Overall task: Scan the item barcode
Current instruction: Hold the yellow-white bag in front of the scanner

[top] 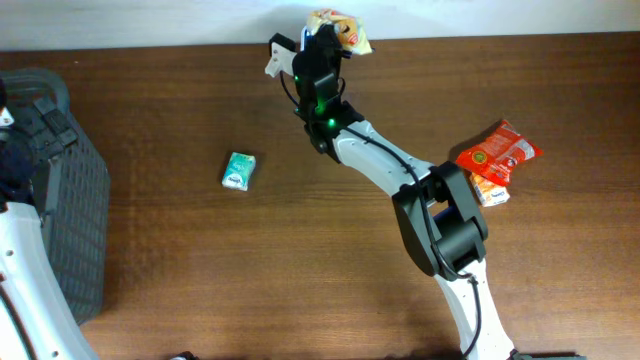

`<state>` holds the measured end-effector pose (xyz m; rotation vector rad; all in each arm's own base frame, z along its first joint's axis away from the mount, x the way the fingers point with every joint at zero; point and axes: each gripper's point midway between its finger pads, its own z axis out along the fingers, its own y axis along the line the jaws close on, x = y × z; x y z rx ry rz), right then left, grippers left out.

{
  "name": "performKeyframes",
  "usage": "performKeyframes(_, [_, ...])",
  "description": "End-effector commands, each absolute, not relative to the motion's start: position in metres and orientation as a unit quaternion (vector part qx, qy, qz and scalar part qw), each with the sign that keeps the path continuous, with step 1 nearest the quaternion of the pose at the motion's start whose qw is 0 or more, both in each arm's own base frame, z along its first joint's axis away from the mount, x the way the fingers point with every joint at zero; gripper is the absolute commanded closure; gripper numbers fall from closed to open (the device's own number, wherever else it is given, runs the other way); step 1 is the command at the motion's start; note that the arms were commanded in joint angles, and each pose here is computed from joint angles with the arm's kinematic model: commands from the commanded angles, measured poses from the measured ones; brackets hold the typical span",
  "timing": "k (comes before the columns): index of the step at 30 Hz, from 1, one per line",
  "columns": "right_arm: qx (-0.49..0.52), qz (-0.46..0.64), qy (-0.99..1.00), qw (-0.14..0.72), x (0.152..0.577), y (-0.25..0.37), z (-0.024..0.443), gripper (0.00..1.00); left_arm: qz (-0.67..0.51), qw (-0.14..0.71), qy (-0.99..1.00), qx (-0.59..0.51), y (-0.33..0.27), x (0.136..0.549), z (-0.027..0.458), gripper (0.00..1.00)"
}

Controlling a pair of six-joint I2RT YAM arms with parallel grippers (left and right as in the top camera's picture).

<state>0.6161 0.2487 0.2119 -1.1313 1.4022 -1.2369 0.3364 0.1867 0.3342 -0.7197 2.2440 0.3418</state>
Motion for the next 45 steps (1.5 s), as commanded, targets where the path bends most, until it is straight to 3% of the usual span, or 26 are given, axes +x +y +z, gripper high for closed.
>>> performKeyframes(1, [-0.462, -0.517, 0.56, 0.455, 0.616, 0.251, 0.216, 0.96, 0.134, 0.37, 0.873, -0.287, 0.189, 0.337, 0.334, 0.01])
performKeyframes(12, [-0.446, -0.532, 0.534, 0.483, 0.624, 0.256, 0.212, 0.96, 0.134, 0.37, 0.873, -0.287, 0.189, 0.337, 0.334, 0.01])
performKeyframes(27, [-0.465, -0.538, 0.533, 0.458, 0.625, 0.254, 0.195, 0.96, 0.134, 0.37, 0.873, -0.287, 0.189, 0.337, 0.334, 0.01])
performKeyframes(35, [-0.411, -0.528, 0.54, 0.51, 0.608, 0.25, 0.273, 0.96, 0.134, 0.37, 0.873, -0.287, 0.189, 0.337, 0.334, 0.01])
performKeyframes(39, [-0.423, -0.494, 0.578, 0.493, 0.586, 0.236, 0.311, 0.96, 0.134, 0.37, 0.873, -0.287, 0.189, 0.337, 0.334, 0.01])
performKeyframes(43, [-0.424, -0.397, 0.634, 0.51, 0.547, 0.226, 0.343, 0.96, 0.134, 0.37, 0.873, -0.287, 0.189, 0.337, 0.334, 0.01])
performKeyframes(45, [-0.4, -0.296, 0.681, 0.537, 0.516, 0.219, 0.363, 0.96, 0.134, 0.37, 0.873, -0.287, 0.189, 0.337, 0.334, 0.01])
